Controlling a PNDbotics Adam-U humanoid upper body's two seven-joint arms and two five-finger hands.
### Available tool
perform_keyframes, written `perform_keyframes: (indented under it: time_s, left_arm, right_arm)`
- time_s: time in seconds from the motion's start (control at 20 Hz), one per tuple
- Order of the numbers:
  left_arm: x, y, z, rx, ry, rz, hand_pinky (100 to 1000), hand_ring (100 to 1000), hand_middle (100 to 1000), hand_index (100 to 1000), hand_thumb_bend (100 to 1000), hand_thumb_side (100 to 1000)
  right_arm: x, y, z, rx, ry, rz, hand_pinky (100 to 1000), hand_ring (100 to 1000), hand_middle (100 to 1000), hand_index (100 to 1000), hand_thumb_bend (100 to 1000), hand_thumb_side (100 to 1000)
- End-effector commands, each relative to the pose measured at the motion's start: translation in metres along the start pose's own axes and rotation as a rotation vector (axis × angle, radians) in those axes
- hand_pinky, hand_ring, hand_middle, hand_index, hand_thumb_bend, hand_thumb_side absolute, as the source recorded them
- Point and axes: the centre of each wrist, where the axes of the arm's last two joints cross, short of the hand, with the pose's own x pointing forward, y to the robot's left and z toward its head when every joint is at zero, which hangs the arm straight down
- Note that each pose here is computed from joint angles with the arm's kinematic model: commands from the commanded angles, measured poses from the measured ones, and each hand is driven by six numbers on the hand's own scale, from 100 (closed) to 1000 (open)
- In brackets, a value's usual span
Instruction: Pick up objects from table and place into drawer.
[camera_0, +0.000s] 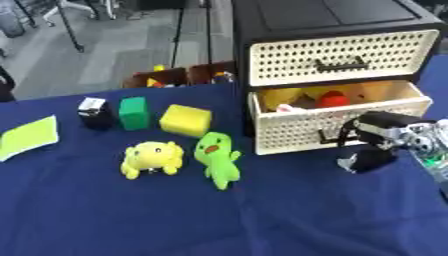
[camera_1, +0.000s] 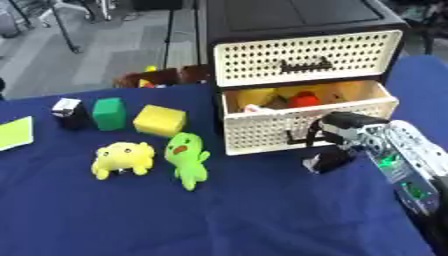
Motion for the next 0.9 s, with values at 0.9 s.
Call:
perform_keyframes:
  time_s: [0.9]
  left_arm:
    - [0.005,0.005,-0.009,0.02,-0.05,-0.009,723,804,823,888,224,1000]
  right_arm:
    - [0.018,0.003,0.063,-0.109,0.002,0.121,100,191,100,723,187,482]
